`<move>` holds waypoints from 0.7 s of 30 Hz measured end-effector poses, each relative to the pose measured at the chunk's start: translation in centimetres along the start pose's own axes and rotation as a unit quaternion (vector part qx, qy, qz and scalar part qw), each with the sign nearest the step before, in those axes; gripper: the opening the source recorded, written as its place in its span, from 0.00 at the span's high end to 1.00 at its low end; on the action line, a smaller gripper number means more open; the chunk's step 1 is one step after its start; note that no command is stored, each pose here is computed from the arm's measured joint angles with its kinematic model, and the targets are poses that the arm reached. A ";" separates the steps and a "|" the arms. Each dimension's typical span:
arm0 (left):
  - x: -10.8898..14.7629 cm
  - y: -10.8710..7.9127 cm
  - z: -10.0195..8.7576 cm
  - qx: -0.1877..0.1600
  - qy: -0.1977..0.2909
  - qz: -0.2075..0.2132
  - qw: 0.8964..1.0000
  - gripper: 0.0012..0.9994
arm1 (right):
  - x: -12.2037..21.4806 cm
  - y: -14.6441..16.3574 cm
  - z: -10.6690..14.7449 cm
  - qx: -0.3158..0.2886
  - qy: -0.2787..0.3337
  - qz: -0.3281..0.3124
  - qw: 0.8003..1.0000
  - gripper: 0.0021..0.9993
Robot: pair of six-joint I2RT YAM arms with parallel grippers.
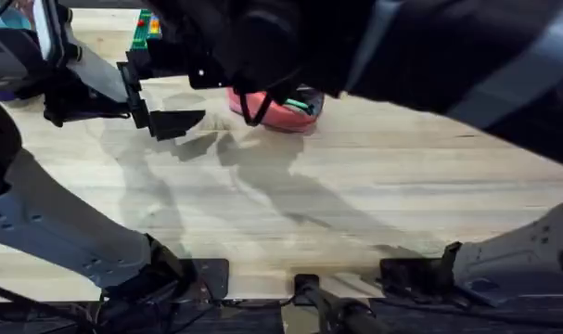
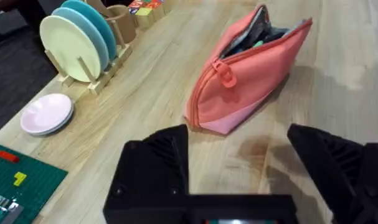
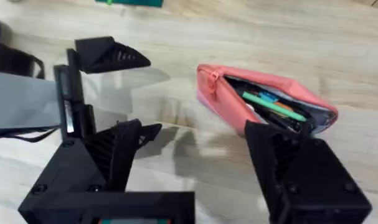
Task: Unzip the bag, pick up the pens from the table one at a time and place them inside, then zip the bag closed.
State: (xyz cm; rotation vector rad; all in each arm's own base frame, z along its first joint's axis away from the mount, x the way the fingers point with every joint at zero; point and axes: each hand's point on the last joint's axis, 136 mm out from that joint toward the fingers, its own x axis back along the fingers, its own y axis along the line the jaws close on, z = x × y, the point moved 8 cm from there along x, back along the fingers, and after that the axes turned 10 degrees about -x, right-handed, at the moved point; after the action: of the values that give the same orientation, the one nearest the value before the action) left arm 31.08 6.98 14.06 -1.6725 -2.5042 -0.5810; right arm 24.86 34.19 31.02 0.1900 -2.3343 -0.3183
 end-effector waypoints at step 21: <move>0.0 0.0 0.0 0.000 0.000 0.000 1.000 0.01 | -2.6 0.1 1.2 -0.002 0.014 0.020 1.000 0.00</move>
State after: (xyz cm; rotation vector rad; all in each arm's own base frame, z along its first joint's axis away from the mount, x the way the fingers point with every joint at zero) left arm 31.08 6.98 14.06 -1.6725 -2.5042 -0.5810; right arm 25.79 35.12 28.52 0.1435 -2.3066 -0.2985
